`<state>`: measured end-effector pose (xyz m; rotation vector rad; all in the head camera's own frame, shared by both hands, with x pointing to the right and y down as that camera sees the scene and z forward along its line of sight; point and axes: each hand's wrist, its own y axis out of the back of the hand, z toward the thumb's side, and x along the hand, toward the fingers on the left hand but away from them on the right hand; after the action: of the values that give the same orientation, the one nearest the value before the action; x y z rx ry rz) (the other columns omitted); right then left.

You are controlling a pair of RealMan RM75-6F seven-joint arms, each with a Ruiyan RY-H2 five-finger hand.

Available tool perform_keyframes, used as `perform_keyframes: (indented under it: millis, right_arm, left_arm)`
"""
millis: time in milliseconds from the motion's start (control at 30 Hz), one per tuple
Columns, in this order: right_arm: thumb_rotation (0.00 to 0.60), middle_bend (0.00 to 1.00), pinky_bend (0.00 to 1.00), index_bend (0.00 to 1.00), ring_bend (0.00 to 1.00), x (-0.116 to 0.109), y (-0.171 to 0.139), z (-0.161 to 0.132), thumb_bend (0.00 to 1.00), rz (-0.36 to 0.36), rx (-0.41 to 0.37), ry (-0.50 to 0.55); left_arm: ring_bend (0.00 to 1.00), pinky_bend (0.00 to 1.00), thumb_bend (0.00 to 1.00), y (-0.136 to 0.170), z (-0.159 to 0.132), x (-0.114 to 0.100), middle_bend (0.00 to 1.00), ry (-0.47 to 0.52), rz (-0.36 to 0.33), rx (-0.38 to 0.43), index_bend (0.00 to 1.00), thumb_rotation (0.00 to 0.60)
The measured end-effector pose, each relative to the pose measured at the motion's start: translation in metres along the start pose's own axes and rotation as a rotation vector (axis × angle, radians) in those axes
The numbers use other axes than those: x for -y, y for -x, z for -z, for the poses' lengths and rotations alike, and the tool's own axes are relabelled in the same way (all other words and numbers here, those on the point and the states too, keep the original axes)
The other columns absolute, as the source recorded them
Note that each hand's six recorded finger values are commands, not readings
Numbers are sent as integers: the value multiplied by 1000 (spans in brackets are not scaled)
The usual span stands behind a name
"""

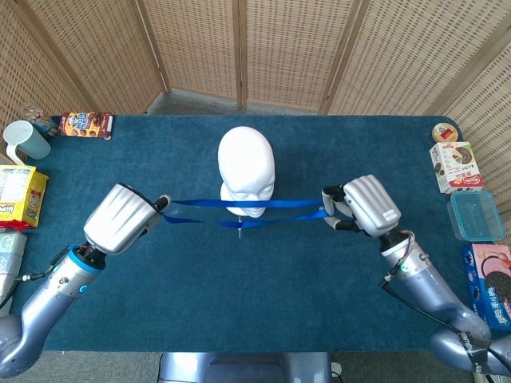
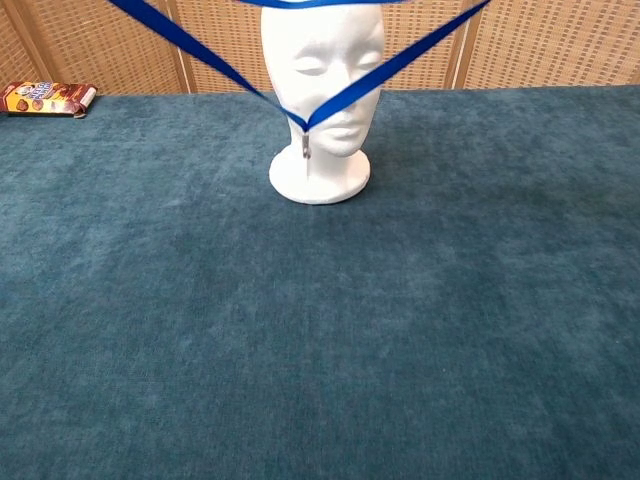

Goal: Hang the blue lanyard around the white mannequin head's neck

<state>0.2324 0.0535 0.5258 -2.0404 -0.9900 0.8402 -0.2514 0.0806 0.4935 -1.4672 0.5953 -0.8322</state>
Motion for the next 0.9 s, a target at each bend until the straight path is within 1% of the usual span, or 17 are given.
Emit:
perform_keyframes:
  millis: [333, 600, 900]
  right_arm:
    - [600, 969, 1000, 719, 1000, -18, 24, 3, 474, 21, 18, 7]
    - [600, 969, 1000, 723, 1000, -30, 48, 10, 473, 31, 49, -6]
    - [600, 969, 1000, 723, 1000, -39, 73, 16, 474, 45, 85, 0]
  left_arm:
    - [1000, 1000, 429, -14, 12, -16, 1000, -9, -36, -50, 609, 600]
    - [1000, 1000, 428, -27, 13, -19, 1000, -29, -36, -57, 609, 600]
    - [1000, 1000, 429, -39, 21, -16, 1000, -31, -29, -100, 609, 600]
